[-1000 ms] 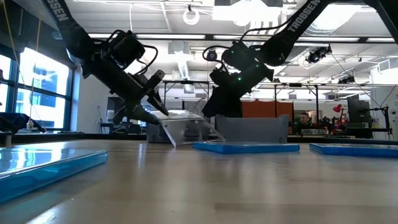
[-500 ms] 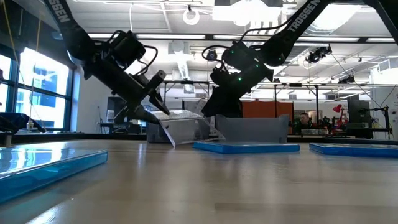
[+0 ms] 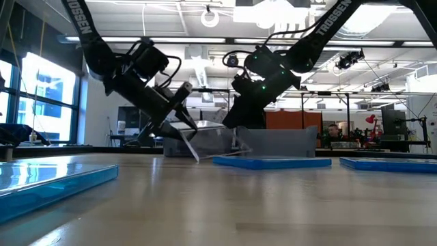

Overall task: Pick & place jewel cases by type
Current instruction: Put the black cd case into the left black bin

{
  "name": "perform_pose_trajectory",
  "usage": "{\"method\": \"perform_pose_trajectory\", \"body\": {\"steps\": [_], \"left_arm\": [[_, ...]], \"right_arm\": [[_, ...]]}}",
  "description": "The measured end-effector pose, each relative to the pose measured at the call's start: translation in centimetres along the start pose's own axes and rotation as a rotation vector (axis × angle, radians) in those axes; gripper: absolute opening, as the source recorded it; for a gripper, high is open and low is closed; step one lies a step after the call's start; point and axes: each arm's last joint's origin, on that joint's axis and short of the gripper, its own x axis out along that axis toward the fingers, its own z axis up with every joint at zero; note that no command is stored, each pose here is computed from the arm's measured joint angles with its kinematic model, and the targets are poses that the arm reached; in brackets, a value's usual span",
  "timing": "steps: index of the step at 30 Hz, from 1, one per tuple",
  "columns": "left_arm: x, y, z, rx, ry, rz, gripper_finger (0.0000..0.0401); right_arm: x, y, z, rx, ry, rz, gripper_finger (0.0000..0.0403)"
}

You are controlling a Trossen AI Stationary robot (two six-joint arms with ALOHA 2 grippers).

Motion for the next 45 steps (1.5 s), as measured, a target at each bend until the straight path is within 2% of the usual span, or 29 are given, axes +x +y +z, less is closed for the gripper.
{"method": "perform_pose_trajectory", "body": {"steps": [12, 21, 24, 30, 36, 40, 45], "left_arm": [[0.0, -0.3, -0.2, 0.069, 0.073, -0.077, 0.0193], [0.0, -0.4, -0.3, 0.114, 0.111, -0.120, 0.0190], [0.0, -0.4, -0.3, 0.126, 0.111, -0.122, 0.0171], [-0.2, -0.6, -0.2, 0.156, 0.108, -0.140, 0.0106], [-0.3, -1.2, 0.0, 0.158, 0.134, -0.251, 0.0048], [-0.5, -2.0, 0.4, 0.172, 0.128, -0.364, 0.0030], [-1.6, -3.0, 1.2, 0.169, 0.120, -0.451, 0.0033]], "right_arm": [[0.0, 0.0, 0.0, -0.028, -0.001, -0.001, 0.0130], [-0.6, 0.3, 0.5, -0.126, -0.019, 0.008, 0.0130], [-1.8, 0.9, 1.5, -0.143, -0.059, 0.019, 0.0130], [-3.8, 2.2, 2.8, -0.167, -0.103, 0.056, 0.0130], [-4.8, 3.1, 3.3, -0.177, -0.109, 0.066, 0.0130], [-5.7, 3.8, 3.7, -0.184, -0.121, 0.068, 0.0130], [-7.9, 5.7, 4.7, -0.217, -0.169, 0.115, 0.0130]]}}
